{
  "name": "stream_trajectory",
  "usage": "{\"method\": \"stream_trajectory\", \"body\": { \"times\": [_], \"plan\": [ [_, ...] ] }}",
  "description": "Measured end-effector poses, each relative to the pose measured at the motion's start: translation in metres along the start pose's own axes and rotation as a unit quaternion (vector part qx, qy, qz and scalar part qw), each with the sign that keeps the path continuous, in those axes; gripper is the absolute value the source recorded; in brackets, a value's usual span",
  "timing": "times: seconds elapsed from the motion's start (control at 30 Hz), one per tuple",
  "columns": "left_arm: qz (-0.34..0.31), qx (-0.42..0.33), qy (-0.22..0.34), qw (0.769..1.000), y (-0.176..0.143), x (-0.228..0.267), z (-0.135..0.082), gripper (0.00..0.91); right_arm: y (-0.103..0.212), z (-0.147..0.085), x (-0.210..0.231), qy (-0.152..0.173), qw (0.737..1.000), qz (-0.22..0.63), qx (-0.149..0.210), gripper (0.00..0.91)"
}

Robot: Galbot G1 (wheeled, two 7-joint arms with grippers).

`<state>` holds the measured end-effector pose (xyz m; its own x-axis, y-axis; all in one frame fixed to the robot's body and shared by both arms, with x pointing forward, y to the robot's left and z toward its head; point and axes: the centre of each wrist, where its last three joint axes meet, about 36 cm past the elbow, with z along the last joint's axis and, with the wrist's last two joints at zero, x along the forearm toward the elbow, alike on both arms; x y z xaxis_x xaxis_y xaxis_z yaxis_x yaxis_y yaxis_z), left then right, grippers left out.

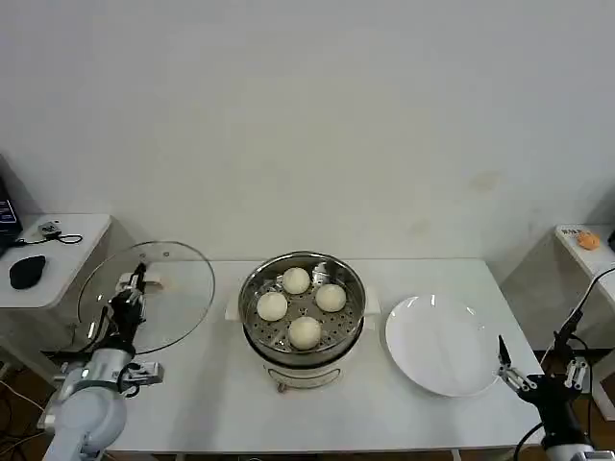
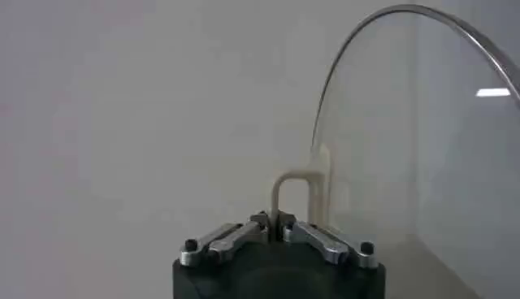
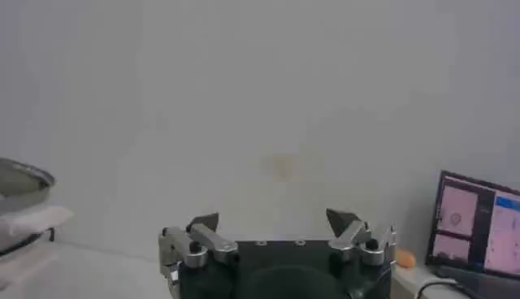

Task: Take steamed baozi put them in steamer then cover it.

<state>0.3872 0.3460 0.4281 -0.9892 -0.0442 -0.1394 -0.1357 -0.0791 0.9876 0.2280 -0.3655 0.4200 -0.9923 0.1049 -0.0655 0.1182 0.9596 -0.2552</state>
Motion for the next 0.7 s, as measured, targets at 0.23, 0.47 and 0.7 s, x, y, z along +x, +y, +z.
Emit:
{"method": "stream_trajectory", "body": {
  "times": [0.23,0.47,0.7],
  "plan": [
    [-0.004,0.020,-0.024,1.000,0.025,-0.005,-0.050,0.000,0.007,0.004,0.002,0.002,1.000,0.001,0.003,0.907],
    [0.015,0.031,-0.052,0.998,0.033,-0.002,-0.104,0.000,0.014,0.009,0.003,0.008,1.000,0.001,0.009,0.907],
    [0.036,0.041,-0.061,0.997,0.034,-0.005,-0.148,0.000,0.022,0.015,0.002,0.015,1.000,-0.003,0.010,0.907]
  ]
}}
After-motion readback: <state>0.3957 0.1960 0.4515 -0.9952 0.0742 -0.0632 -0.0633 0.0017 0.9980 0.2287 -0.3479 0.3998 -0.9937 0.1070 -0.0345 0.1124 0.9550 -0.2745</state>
